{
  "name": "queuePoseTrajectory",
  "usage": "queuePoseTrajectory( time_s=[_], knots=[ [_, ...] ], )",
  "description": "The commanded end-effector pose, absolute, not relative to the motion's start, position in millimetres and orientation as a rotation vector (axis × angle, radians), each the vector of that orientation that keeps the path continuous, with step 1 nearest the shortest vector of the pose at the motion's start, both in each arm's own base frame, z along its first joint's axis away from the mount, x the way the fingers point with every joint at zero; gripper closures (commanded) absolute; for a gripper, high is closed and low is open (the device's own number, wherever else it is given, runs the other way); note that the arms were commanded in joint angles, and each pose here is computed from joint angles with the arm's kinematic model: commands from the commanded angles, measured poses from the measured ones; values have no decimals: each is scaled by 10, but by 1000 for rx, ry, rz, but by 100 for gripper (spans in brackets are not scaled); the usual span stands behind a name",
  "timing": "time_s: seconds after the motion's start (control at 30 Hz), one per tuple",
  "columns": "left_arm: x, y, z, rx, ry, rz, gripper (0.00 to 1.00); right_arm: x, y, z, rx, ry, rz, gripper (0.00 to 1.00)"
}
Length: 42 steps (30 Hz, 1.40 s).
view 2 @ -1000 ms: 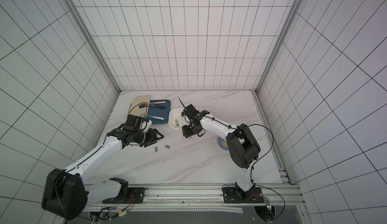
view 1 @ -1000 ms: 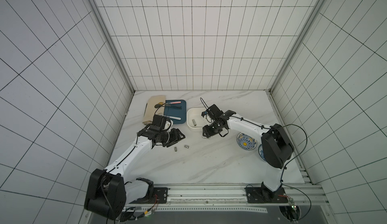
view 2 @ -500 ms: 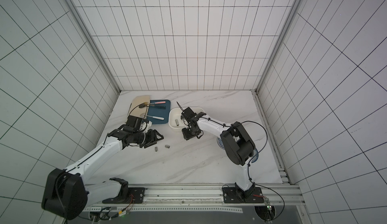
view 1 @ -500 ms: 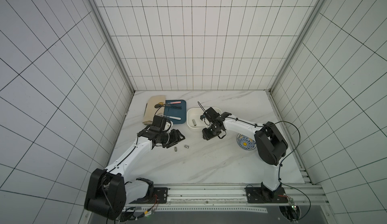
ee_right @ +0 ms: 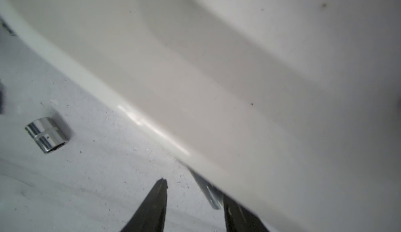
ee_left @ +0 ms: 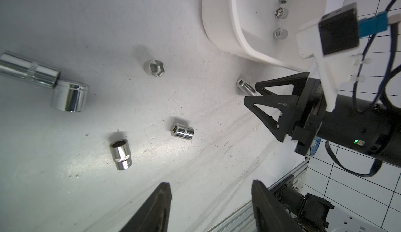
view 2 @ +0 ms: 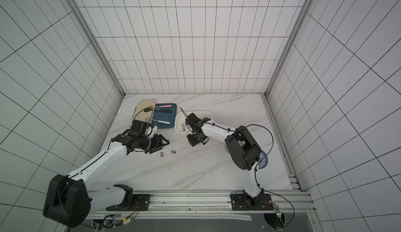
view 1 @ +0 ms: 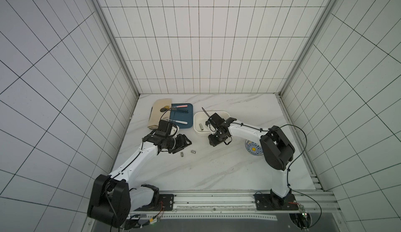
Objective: Put the socket on the desktop into the storage box
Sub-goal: Pick up the socket head from the center of the board.
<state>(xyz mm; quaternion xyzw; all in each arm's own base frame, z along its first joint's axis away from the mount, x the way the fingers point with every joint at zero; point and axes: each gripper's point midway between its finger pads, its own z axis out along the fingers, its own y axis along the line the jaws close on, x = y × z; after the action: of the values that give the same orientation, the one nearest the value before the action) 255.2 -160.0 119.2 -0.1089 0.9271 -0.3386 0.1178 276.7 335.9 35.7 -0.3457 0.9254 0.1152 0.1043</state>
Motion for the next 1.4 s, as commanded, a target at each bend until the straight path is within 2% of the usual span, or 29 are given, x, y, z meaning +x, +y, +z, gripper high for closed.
queuePoseTrajectory(
  time_s=[0.0,0.13,0.4,0.67,0.9,1.0,1.37],
  knots=[
    [2575,-1599,1181,-310,2693,-984,38,2777,3432,347,-1062,2706,303,56],
    [2576,-1594,1166,-314,2695,-980,38,2727,3463,345,-1086,2699,289,58],
    [2578,-1593,1164,-315,2695,-978,38,2698,3478,272,-1106,2709,242,69],
    [2573,-1582,1168,-317,2693,-973,38,2626,3452,233,-1161,2700,150,70],
    [2576,-1579,1167,-319,2693,-971,38,2584,3391,115,-1190,2724,63,78],
    [2574,-1575,1167,-319,2693,-968,38,2555,3407,100,-1197,2733,81,86],
    [2583,-1556,1200,-321,2685,-955,38,2538,3455,383,-1169,2690,165,90]
  ],
)
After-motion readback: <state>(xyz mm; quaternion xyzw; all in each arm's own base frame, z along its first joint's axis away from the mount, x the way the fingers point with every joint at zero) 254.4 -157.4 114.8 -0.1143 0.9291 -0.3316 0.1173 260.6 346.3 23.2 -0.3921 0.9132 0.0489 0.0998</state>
